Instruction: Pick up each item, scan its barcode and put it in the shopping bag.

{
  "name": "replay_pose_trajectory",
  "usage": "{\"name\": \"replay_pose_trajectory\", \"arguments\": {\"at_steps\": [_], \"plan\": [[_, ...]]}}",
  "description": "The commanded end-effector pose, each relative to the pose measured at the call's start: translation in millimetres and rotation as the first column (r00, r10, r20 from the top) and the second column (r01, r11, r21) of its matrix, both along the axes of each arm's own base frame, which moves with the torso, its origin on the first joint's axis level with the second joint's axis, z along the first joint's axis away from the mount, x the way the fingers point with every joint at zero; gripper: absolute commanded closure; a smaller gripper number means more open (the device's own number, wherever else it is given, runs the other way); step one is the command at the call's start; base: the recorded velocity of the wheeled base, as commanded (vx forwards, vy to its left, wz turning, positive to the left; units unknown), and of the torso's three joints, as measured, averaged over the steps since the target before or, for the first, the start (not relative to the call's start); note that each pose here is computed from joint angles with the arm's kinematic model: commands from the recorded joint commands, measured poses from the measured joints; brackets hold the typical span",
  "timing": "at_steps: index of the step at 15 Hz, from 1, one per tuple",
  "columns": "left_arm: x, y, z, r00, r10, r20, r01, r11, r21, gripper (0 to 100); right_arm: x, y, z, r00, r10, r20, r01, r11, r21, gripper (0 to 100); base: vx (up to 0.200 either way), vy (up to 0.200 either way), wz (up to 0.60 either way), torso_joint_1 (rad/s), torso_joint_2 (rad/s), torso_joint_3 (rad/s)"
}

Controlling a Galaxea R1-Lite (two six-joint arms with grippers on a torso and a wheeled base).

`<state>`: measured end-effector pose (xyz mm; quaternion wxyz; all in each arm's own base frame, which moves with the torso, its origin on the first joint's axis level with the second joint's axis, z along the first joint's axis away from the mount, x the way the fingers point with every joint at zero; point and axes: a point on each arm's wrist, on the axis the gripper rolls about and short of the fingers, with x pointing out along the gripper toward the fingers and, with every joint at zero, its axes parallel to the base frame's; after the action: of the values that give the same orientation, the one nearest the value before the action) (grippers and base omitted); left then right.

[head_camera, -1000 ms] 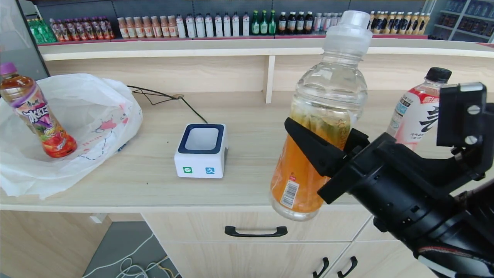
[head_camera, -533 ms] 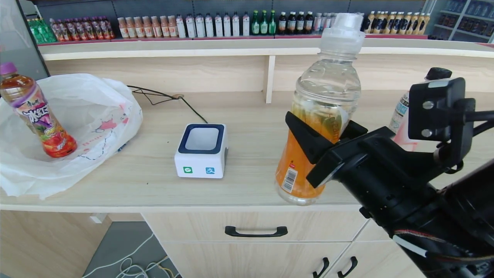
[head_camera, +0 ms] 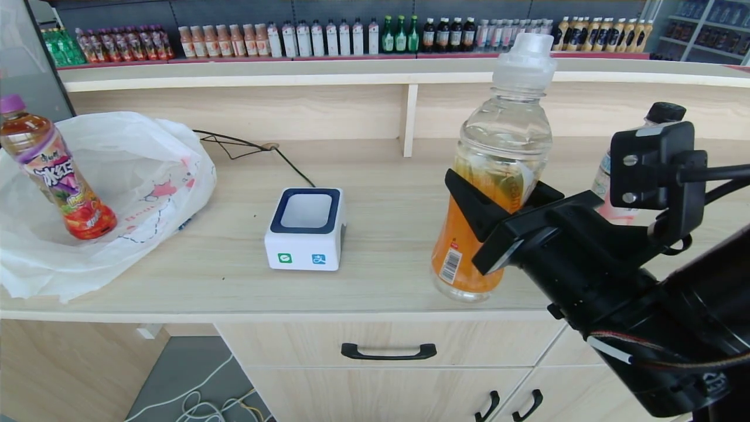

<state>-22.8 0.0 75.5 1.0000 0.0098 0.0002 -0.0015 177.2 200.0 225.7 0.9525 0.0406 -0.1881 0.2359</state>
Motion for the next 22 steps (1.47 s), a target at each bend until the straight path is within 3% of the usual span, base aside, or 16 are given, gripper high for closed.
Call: {"name": "replay_pose_trajectory", "arguments": {"at_steps": [1,5,18,22], "plan": [[0.0,0.0,0.0,1.000,0.000,0.000,0.000,1.000,0.000,0,0.3,0.1,0.2,1.000,0.002,-0.001,-0.002,1.000,0.004,100,0.000,0.000,0.00,0.000,0.00,0.000],[0.0,0.0,0.0,1.000,0.001,0.000,-0.001,1.000,-0.003,0,2.5,-2.4,0.7,1.000,-0.003,0.000,0.003,1.000,0.024,100,0.000,0.000,0.00,0.000,0.00,0.000],[0.0,0.0,0.0,1.000,0.000,0.000,0.000,1.000,-0.003,0,5.4,-8.5,1.9,1.000,0.008,0.022,-0.009,0.999,0.049,100,0.000,0.200,0.00,0.001,0.00,-0.002],[0.0,0.0,0.0,1.000,0.000,0.000,0.000,1.000,-0.003,0,6.2,-10.1,2.2,1.000,0.000,0.024,-0.001,0.999,0.050,100,0.000,0.000,0.00,0.000,0.00,0.000]]}}
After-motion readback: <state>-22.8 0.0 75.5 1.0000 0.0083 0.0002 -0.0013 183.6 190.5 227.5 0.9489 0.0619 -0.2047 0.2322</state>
